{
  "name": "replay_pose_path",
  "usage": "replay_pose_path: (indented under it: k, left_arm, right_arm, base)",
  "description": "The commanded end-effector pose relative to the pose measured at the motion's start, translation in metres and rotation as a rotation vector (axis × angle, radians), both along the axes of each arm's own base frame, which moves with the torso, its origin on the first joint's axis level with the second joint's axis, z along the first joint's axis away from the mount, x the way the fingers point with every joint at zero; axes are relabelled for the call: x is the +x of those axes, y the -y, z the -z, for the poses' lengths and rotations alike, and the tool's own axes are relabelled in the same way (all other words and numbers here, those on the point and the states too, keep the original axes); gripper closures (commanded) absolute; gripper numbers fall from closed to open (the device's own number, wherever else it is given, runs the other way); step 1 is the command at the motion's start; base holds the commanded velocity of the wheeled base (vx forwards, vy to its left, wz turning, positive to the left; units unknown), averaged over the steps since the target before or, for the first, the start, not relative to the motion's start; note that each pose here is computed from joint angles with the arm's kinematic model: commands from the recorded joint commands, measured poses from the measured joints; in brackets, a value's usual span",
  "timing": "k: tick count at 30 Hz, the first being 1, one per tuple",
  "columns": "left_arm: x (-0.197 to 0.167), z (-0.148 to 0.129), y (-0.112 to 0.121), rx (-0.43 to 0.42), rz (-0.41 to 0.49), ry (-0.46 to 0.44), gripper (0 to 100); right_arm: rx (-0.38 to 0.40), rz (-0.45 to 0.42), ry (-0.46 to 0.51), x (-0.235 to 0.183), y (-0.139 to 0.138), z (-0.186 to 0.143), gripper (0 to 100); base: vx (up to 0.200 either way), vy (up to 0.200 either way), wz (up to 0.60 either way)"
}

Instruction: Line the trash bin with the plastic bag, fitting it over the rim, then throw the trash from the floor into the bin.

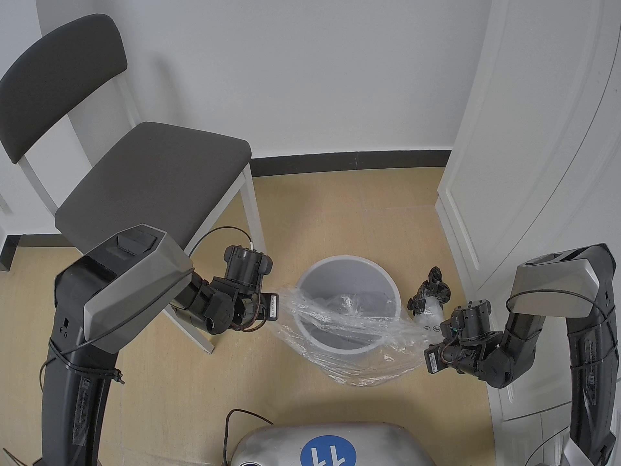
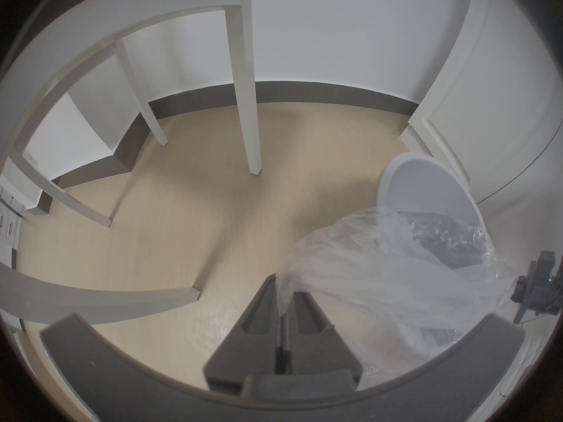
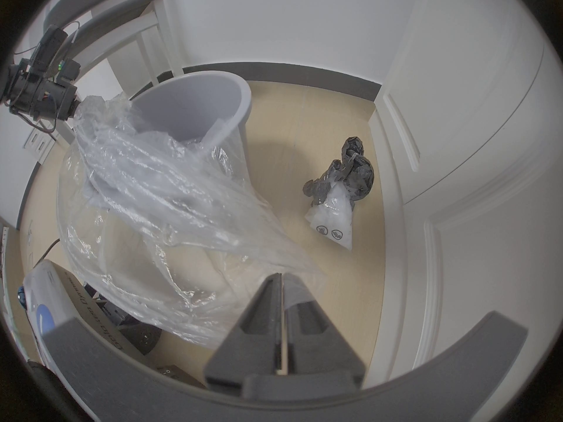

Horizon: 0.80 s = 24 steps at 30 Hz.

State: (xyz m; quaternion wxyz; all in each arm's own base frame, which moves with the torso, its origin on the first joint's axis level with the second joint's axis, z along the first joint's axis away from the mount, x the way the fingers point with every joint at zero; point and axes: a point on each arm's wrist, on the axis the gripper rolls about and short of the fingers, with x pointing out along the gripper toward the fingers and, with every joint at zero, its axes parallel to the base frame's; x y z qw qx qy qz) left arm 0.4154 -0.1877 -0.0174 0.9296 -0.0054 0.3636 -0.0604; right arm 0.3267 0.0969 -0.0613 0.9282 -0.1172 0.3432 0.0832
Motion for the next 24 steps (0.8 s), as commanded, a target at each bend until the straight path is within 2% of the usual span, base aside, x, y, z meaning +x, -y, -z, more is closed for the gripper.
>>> replay_pose_path:
  k: [1,4,9,19,20,24]
  left_arm:
    - [-0.001,-0.003,0.001,-0.004,0.002,0.005,100]
    - [-0.004,-0.003,0.001,-0.006,0.005,0.005,100]
    - [-0.009,-0.007,0.005,-0.038,0.024,0.073,100]
    - [-0.009,-0.005,0.005,-0.047,0.024,0.086,100]
    - [-0.009,-0.005,0.005,-0.047,0.024,0.086,0]
    - [-0.009,-0.005,0.005,-0.047,0.024,0.086,0]
  right_arm:
    - [-0.009,-0.011,-0.005,-0.001,-0.001,0.002,0]
    - [-0.003,-0.013,0.008,-0.002,0.000,-0.004,0]
    - [0.050,-0.048,0.074,-0.012,0.004,-0.029,0]
    - [0.159,-0.149,0.063,-0.025,0.017,-0.051,0]
    - [0.160,-0.151,0.065,-0.025,0.017,-0.051,0]
    - [0.164,-0.223,0.046,-0.034,0.026,-0.055,0]
  base:
    - [0.000,0.000,0.00]
    - [0.000,0.000,0.00]
    - [0.000,0.000,0.00]
    - [0.000,0.000,0.00]
    - [0.000,0.000,0.00]
    - [0.000,0.000,0.00]
